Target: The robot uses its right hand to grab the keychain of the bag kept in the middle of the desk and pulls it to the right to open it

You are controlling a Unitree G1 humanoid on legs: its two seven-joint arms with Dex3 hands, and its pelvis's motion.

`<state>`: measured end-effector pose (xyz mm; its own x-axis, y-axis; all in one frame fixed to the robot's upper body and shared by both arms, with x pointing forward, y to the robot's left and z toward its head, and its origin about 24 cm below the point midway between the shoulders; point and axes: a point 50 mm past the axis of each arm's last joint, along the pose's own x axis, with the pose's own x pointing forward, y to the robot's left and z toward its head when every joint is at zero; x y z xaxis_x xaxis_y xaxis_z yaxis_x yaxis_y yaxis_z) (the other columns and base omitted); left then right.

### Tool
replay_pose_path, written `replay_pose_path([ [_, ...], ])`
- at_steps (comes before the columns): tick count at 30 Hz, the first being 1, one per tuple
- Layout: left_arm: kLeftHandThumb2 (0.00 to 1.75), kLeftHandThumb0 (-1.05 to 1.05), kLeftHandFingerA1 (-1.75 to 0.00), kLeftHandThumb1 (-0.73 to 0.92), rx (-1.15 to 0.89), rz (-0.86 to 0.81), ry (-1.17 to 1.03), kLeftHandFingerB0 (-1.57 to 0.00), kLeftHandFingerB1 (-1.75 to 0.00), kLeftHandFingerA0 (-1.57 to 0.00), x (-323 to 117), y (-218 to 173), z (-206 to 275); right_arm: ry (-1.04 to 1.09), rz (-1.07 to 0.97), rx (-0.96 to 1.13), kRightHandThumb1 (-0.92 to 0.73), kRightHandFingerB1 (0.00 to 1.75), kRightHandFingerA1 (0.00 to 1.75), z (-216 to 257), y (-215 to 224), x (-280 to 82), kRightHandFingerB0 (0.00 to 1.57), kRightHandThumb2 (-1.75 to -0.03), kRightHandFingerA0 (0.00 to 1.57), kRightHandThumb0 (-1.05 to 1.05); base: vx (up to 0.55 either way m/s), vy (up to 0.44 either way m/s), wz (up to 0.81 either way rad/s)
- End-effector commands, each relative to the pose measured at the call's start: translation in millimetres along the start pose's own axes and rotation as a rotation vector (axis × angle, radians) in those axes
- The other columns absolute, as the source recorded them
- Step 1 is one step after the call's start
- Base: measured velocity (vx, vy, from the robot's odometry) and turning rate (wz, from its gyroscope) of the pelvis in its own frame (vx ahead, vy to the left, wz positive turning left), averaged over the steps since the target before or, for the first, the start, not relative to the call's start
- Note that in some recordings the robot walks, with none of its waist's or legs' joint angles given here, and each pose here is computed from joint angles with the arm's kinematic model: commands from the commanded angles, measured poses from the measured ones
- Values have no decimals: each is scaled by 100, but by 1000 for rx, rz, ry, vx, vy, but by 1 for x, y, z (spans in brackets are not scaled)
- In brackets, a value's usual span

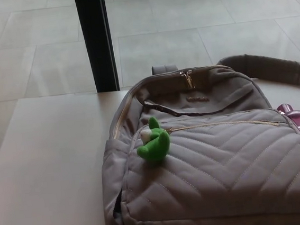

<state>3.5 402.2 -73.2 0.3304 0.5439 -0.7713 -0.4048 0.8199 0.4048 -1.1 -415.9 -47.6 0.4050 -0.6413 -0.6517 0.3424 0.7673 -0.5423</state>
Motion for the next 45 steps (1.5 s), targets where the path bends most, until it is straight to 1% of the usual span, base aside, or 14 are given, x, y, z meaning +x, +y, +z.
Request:
replay_pose_path([
  [1, 80, -54, -83, 31, -165, 2, 1, -73, -79, -52, -3, 8, 2, 70, 23, 183, -39, 58, 75, -1, -17, 3, 12, -85, 40, -79, 0, 0, 0],
  [5, 53, -65, -93, 44, -235, 53, -60, -55, -75, -43, -2, 16, 19, 49, -53, 307, -52, 51, 70, 12, -34, 3, 3, -97, 18, -100, 0, 0, 0],
  [7, 55, -71, -92, 50, -257, 33, -99, -42, -77, -35, -2, 18, 30, -6, -53, 412, -62, 52, 77, 22, -39, 2, 0, -59, 3, -94, 0, 0, 0],
  [9, 58, -81, -99, 58, -368, 33, -185, -36, -91, -41, -2, 23, 59, -93, -74, 529, -56, 21, 20, 56, -58, 10, 0, -105, 0, -105, 0, 0, 0],
  [12, 94, -79, -80, 44, -314, -15, -221, -23, -68, -36, -6, 25, 88, -241, -79, 560, -57, 17, 18, 95, -75, 10, 0, -105, 0, -105, 0, 0, 0],
  [13, 92, -78, -79, 43, -312, -27, -209, -29, -69, -36, -7, 24, 91, -279, -83, 566, -70, 0, 0, 106, -79, 9, 0, -62, 0, -105, 0, 0, 0],
  [17, 92, -73, -81, 42, -200, -48, -106, -36, -69, -48, 2, 9, 77, -514, -97, 661, -63, 3, 0, 187, -105, -13, 0, -94, 0, -105, 0, 0, 0],
  [19, 93, -73, -80, 44, -127, -92, -90, -35, -67, -48, 2, 5, 70, -604, -100, 697, -72, 3, 0, 207, -113, -21, 0, -67, 0, -105, 0, 0, 0],
  [20, 92, -77, -78, 46, -138, -120, -76, -35, -66, -47, 4, 3, 66, -654, -106, 699, -59, 26, 23, 221, -117, -27, 0, -107, 0, -105, 0, 0, 0],
  [24, 59, -78, -75, 48, -78, -224, -71, -56, -62, -60, 5, -7, 64, -967, -5, 686, -63, 45, 49, 309, -124, -82, 1, -68, 0, -104, 0, 0, 0],
  [26, 56, -77, -71, 52, -77, -231, -99, -58, -61, -67, 2, -11, 63, -1195, 77, 559, -22, 53, 58, 368, -106, -136, 0, -91, 3, -44, 0, 0, 0],
  [27, 56, -76, -72, 52, -65, -229, -106, -58, -61, -66, 1, -12, 61, -1268, 117, 521, -67, 53, 77, 384, -95, -155, 8, -60, 1, -93, 0, 0, 0],
  [34, 87, -75, -79, 37, -15, -264, -84, -50, -66, -64, -2, -14, 52, -1475, 312, 297, -53, 21, 36, 427, -30, -212, 1, -99, 0, -80, 0, 0, 0],
  [45, 56, -72, -70, 52, 14, -273, -90, -57, -57, -59, -3, -18, 48, -1498, 522, -210, -61, 5, 9, 444, 103, -233, 7, -97, 0, -96, 0, 0, 0],
])
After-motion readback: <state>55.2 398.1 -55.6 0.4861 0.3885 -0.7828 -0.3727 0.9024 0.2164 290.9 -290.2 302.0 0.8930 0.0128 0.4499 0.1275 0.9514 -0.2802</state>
